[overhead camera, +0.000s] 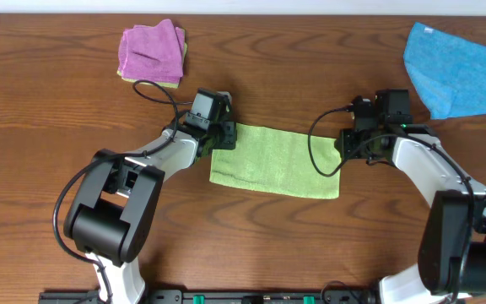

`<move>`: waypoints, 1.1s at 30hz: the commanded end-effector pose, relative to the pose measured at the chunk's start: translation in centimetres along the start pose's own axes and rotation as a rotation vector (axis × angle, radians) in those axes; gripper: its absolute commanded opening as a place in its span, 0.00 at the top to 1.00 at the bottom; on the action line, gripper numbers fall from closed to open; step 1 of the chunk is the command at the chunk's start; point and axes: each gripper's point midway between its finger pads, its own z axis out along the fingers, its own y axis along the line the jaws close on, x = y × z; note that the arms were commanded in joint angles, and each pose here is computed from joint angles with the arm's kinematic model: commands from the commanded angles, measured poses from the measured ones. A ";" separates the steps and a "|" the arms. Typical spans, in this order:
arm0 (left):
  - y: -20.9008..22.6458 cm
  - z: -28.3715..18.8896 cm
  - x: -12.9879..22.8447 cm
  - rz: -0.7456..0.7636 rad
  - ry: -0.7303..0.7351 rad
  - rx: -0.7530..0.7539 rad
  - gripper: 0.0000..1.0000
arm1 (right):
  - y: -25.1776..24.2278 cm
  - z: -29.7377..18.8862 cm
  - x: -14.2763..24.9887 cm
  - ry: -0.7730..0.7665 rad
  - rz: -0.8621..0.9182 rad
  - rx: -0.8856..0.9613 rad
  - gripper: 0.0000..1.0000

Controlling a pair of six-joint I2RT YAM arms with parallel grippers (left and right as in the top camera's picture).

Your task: Fold the cloth

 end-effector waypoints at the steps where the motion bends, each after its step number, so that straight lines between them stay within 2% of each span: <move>1: 1.1 0.8 1.4 0.002 0.032 -0.032 0.87 | 0.1 0.2 0.2 0.004 0.007 -0.019 0.79; 15: 1.1 0.8 1.4 0.002 0.032 -0.032 0.88 | 0.0 1.5 0.2 0.011 0.017 -0.033 0.83; 17: 1.1 0.8 1.4 0.002 0.032 -0.032 0.88 | 0.0 1.5 0.2 0.010 0.016 -0.033 0.87; 19: 1.1 0.8 1.4 0.002 0.032 -0.032 0.94 | 0.0 1.5 0.2 0.011 0.019 -0.034 0.99; 27: 0.9 0.6 0.9 -0.007 0.022 -0.028 0.94 | 0.2 1.4 0.0 0.005 0.026 -0.045 0.99; 33: 0.4 -1.5 -1.5 -0.031 -0.050 -0.012 0.94 | 0.9 1.5 0.1 0.007 0.020 -0.076 0.99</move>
